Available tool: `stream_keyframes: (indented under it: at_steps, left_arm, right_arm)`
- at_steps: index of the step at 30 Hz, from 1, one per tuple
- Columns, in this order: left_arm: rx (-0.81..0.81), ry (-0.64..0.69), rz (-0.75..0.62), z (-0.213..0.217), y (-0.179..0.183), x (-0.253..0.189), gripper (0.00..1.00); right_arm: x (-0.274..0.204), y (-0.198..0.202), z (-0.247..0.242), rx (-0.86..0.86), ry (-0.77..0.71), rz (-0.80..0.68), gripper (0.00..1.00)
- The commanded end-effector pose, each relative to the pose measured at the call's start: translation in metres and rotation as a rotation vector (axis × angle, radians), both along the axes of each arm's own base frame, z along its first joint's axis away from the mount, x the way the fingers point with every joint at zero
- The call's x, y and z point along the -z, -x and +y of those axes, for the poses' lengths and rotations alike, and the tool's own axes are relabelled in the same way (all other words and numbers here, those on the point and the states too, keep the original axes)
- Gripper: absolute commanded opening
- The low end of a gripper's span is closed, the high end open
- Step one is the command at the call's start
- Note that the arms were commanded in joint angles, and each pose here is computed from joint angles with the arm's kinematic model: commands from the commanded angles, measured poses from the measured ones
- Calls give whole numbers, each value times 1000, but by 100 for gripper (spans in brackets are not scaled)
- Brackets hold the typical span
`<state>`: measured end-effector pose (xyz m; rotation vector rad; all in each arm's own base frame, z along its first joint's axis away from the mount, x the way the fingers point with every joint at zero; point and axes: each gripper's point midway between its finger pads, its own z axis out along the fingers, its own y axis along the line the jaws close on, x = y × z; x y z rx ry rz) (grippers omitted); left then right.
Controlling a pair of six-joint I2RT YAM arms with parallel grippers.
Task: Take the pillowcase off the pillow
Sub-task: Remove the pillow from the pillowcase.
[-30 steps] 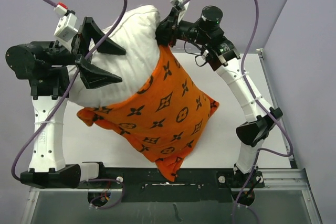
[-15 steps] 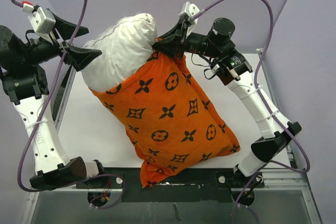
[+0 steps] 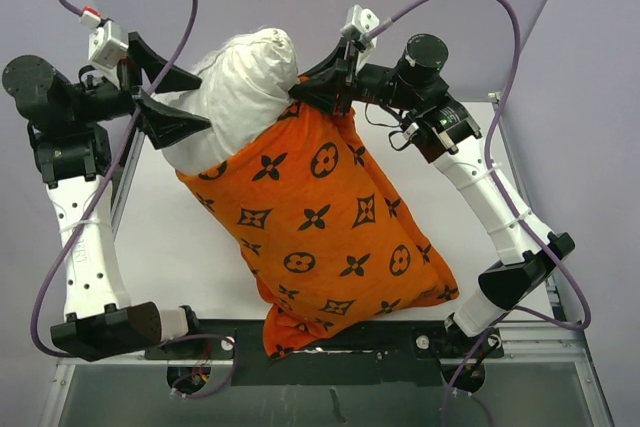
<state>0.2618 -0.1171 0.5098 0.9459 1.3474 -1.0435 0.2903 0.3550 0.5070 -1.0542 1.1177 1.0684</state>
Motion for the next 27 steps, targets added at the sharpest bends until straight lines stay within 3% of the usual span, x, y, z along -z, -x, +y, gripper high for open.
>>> stream_keyframes:
  at_steps: [1,3,4,8,15,16,18,21,23,27]
  left_arm:
    - [-100,-10,-33,-26,-15,2,98]
    - [-228,-130,-25,-49,-38,28,98]
    - [-215,-158,-5,-56,-37,37,98]
    - [-45,-127,25,-72,-6,45,98]
    - [107,-167,66,-83,27,67,98]
    - [113,-180,73,-87,28,73,93]
    - [100,-218,78,-95,27,85,73]
    - [48,-289,63,-103,17,103,21]
    - [-19,-306,31,-102,4,101,1]
    - [-222,-283,-163,-92,-37,60,0]
  right_arm:
    - [-72,50,-7,-113,-138,-212,0]
    - [-71,52,-5,-126,-135,-208,0]
    - [-70,54,-4,-131,-134,-206,0]
    - [-68,58,-5,-139,-129,-203,0]
    - [-69,64,-7,-158,-130,-202,0]
    - [-69,65,-7,-163,-134,-199,0]
    - [-70,67,-8,-166,-139,-198,0]
    - [-68,68,-11,-152,-134,-194,0]
    - [-66,65,-14,-128,-125,-186,0]
    - [-61,43,-25,19,-109,-156,0]
